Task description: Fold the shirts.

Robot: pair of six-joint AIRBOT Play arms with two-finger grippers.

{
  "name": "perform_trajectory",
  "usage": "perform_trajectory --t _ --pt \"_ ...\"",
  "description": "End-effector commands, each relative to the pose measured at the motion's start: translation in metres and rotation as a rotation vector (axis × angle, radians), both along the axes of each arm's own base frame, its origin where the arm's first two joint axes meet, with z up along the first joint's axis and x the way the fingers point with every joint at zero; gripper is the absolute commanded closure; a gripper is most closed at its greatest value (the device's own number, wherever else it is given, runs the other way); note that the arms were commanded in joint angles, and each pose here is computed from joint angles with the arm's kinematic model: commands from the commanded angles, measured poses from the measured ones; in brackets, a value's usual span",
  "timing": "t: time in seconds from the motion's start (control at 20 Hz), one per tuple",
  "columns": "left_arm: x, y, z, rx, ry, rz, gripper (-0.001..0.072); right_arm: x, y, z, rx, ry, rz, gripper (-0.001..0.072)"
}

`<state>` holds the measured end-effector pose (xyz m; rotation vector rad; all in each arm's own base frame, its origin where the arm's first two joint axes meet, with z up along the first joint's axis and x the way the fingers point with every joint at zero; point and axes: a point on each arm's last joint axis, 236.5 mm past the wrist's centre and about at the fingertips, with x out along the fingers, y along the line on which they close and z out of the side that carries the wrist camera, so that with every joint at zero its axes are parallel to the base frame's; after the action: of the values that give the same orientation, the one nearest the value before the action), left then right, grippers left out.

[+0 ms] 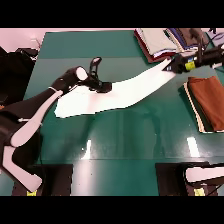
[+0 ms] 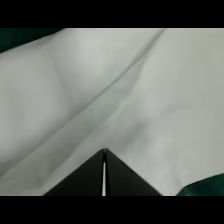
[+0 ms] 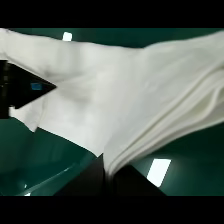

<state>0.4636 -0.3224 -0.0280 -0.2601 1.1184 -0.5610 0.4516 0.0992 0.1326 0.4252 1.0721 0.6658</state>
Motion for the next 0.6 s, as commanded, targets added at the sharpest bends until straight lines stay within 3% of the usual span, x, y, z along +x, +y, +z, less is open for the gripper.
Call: perform_trajectory --t 0.0,0.55 --pt "-0.002 -0.028 -0.023 -0.013 0.035 -0.030 0.0679 -0.009 0.035 0.065 -0.009 -0.130 0.067 0.0695" --pt "-0.008 -0.028 -0.027 -0.004 0.080 -0.056 0.0680 -0.026 0.158 0.095 0.048 -0.253 0.247 0.0695"
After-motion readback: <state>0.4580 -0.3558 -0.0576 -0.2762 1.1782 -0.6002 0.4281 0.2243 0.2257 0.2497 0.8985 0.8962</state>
